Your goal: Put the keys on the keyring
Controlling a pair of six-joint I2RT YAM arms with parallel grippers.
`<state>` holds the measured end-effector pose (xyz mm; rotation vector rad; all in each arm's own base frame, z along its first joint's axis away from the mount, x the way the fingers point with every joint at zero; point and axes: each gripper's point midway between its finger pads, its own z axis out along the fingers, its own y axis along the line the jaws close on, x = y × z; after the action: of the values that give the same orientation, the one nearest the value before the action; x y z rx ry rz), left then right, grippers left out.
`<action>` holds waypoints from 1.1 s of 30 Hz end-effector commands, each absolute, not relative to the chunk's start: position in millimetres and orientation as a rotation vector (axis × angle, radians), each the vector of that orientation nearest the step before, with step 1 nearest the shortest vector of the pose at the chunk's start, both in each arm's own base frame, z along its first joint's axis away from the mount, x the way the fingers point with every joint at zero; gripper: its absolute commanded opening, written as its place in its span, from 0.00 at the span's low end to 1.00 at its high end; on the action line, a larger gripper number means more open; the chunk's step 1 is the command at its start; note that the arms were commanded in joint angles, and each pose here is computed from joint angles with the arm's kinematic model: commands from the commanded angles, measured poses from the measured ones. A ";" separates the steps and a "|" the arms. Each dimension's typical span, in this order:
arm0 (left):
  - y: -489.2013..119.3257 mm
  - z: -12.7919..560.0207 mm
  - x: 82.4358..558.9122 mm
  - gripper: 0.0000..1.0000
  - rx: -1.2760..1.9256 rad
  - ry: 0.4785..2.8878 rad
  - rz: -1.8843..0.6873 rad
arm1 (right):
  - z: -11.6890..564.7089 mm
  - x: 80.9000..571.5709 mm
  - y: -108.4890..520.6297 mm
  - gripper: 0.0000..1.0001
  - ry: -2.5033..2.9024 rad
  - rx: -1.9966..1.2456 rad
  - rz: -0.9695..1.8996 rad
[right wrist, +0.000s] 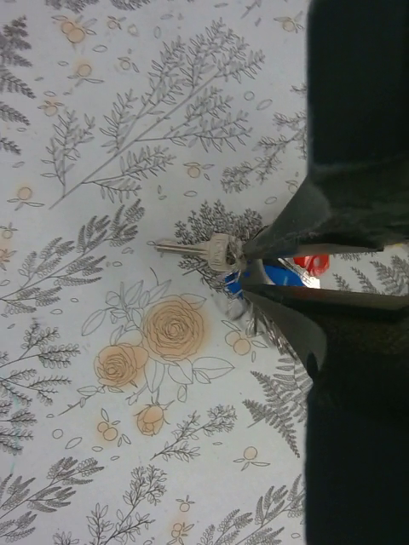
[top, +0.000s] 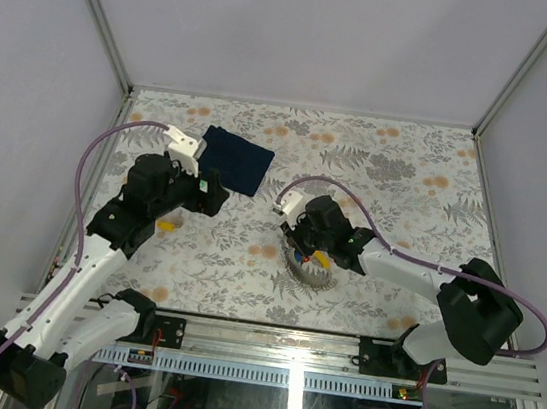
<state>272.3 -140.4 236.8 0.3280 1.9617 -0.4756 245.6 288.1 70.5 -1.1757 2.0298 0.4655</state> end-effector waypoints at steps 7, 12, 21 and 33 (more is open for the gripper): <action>-101.5 212.6 286.0 0.80 0.082 2.036 -0.566 | 138.5 258.6 293.6 0.60 1.897 -0.857 0.677; -94.9 207.2 287.3 1.00 -0.050 2.084 -0.565 | 165.1 240.2 270.3 0.83 1.958 -0.646 0.729; -76.4 202.5 266.8 1.00 -0.334 2.190 -0.507 | 225.7 199.8 215.5 0.99 1.937 -0.436 0.750; -70.8 263.1 224.5 1.00 -0.251 1.900 -0.546 | 283.2 163.0 110.0 0.99 1.781 -0.157 0.576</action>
<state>234.4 -77.1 224.6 -0.2696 2.0875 -0.5421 169.7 147.5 266.2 -0.2790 1.8091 0.6638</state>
